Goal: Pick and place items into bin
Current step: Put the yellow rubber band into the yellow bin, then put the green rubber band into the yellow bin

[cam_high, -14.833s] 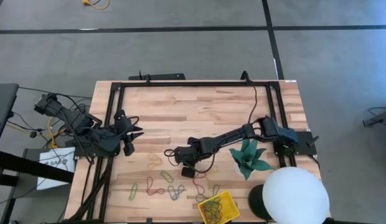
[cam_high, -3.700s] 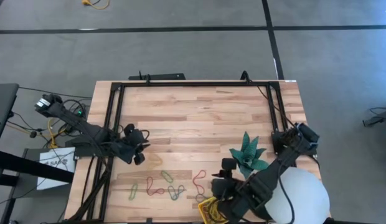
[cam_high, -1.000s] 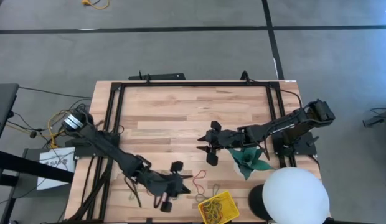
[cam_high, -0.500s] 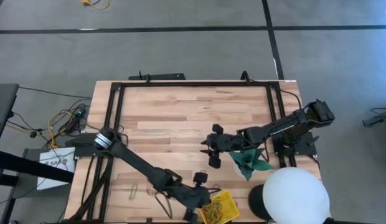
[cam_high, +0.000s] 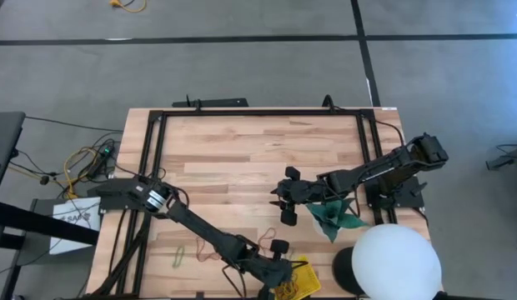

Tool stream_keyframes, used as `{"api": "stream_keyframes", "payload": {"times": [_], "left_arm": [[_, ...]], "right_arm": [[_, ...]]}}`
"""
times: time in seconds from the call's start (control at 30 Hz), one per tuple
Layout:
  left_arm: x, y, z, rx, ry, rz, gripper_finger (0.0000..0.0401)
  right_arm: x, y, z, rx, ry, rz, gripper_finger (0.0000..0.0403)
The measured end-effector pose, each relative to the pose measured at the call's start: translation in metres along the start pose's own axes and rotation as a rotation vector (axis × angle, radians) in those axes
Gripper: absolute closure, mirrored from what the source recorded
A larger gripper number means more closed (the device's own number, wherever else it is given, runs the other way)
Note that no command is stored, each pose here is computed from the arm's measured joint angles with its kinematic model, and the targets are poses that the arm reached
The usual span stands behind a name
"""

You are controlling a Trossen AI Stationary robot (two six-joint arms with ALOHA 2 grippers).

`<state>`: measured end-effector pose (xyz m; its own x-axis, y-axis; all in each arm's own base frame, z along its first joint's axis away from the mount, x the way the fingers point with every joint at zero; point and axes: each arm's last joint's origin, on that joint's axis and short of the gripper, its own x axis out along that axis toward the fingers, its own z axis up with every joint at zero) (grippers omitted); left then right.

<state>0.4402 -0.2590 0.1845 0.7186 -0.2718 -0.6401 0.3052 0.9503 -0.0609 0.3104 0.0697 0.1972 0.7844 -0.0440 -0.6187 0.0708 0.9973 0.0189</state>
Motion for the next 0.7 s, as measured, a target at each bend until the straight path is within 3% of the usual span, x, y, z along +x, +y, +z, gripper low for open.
{"api": "stream_keyframes", "payload": {"times": [0.2,0.7], "left_arm": [[0.0008,0.0002,-0.0019,0.014,0.004,0.001,0.0394],[-0.001,0.002,-0.002,0.022,0.025,0.007,0.0313]], "right_arm": [[0.0,0.0,0.0,-0.001,0.0,0.0,0.025],[0.0,0.0,0.0,0.007,0.0,0.0,0.025]]}}
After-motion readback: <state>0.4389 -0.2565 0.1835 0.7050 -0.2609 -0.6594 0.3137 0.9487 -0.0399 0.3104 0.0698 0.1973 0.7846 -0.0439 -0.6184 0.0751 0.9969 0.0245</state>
